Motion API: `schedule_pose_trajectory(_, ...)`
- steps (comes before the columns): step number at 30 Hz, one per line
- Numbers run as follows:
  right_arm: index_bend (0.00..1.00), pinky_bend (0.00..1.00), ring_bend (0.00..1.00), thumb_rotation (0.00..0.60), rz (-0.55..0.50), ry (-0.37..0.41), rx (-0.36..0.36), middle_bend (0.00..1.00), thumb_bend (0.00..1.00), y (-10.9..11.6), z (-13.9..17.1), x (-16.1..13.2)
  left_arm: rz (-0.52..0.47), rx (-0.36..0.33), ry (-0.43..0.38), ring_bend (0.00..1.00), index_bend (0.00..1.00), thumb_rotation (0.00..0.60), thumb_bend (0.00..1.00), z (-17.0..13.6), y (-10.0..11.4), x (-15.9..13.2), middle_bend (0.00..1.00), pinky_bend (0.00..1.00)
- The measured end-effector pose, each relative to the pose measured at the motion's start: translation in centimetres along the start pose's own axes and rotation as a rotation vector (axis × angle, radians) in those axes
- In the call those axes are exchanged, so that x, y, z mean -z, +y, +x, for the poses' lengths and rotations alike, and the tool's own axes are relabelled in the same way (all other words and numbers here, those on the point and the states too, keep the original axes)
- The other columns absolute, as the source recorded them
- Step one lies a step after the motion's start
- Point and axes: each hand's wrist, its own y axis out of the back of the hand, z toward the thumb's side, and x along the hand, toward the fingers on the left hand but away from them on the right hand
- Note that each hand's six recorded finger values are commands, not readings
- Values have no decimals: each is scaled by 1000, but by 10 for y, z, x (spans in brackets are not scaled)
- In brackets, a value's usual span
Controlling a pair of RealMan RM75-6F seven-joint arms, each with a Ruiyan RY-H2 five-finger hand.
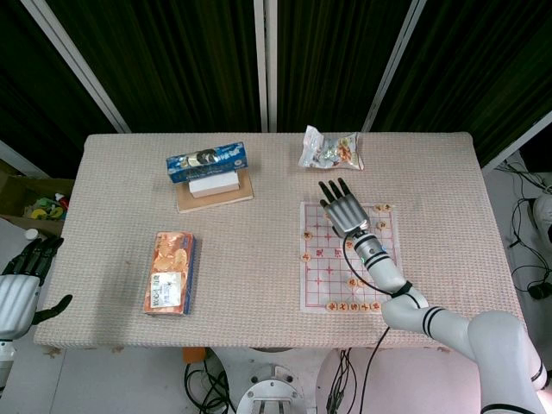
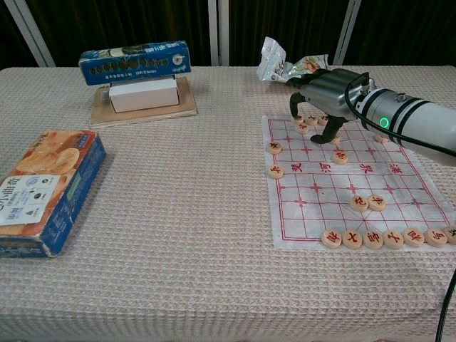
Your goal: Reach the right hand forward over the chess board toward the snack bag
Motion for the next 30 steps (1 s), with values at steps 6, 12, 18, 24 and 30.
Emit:
schedule_pose_trajectory(6,353,0,0,600,-5,-4,11,39,247,-1,0,1,2,3,-3,53,63,600,193,-1,-1,-1,82,224)
schedule_pose_trajectory(12,366,0,0,600,-2,6,17,42,249,1,-1,-2,2,3,-1,53,63,600,193,-2,0,-1,82,224)
schedule_pose_trajectory(18,404,0,0,600,3,8,20,50,285,2,-3,-2,1,7,2,53,63,600,193,-1,0,-1,82,223)
schedule_pose_trajectory(24,424,0,0,600,8,11,17,50,296,1,-5,-4,1,9,4,53,63,600,193,-1,0,0,82,224)
schedule_pose_trajectory(30,425,0,0,600,13,8,11,50,296,-1,-7,-4,-1,6,7,53,63,600,193,-1,1,1,82,224)
